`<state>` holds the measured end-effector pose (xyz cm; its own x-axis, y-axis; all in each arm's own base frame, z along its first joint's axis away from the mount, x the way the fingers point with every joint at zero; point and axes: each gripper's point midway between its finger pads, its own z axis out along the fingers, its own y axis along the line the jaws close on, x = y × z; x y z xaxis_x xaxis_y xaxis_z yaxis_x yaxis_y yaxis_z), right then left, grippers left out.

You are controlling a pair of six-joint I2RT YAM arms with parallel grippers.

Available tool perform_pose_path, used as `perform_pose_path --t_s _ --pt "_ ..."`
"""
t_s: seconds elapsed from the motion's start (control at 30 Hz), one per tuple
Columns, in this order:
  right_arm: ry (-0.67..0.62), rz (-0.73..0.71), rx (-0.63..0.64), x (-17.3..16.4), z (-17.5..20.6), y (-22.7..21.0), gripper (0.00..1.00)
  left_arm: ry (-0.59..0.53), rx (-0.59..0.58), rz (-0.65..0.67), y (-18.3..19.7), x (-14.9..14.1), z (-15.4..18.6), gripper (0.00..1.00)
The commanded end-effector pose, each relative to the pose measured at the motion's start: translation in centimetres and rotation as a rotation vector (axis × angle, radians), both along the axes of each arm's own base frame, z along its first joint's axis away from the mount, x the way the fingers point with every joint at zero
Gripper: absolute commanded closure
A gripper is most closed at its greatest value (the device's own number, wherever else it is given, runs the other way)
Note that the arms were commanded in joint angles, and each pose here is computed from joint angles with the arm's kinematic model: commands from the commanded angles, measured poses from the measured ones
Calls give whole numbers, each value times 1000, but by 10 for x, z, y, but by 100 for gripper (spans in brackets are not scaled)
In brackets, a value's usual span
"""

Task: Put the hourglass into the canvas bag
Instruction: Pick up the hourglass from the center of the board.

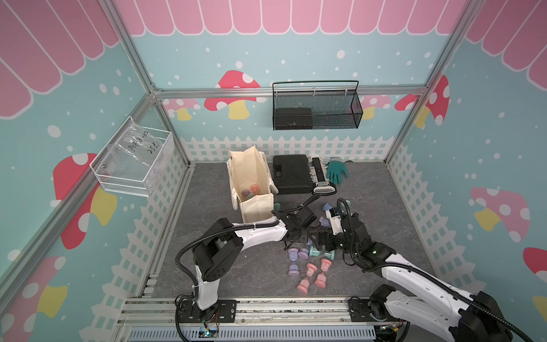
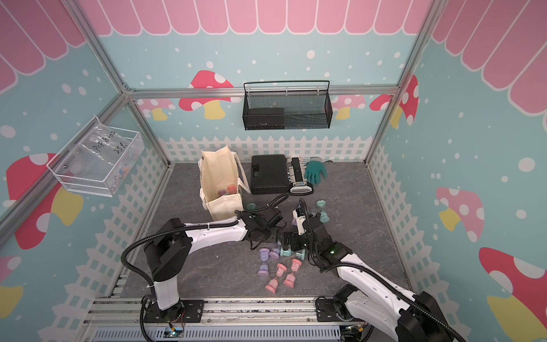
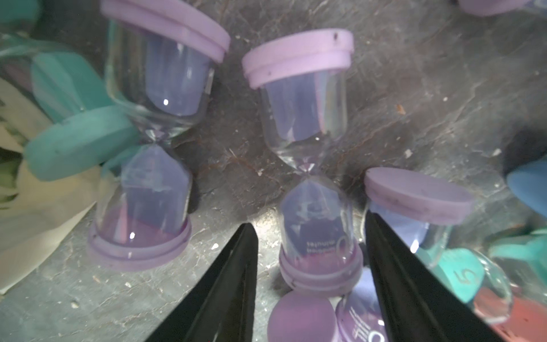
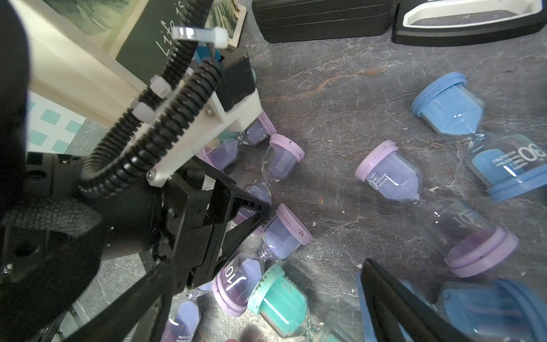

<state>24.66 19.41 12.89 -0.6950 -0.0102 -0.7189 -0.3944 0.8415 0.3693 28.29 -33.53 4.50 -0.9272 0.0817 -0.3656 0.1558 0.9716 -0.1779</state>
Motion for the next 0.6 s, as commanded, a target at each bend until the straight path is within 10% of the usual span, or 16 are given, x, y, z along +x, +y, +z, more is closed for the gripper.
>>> perform_pose_path --t_s 0.0,0.57 --pt "15 -18 -2 1 -7 -3 0 -5 31 21 1 3 -4 42" --pt "21 -18 -1 3 -9 -3 0 37 120 17 9 1 -30 50"
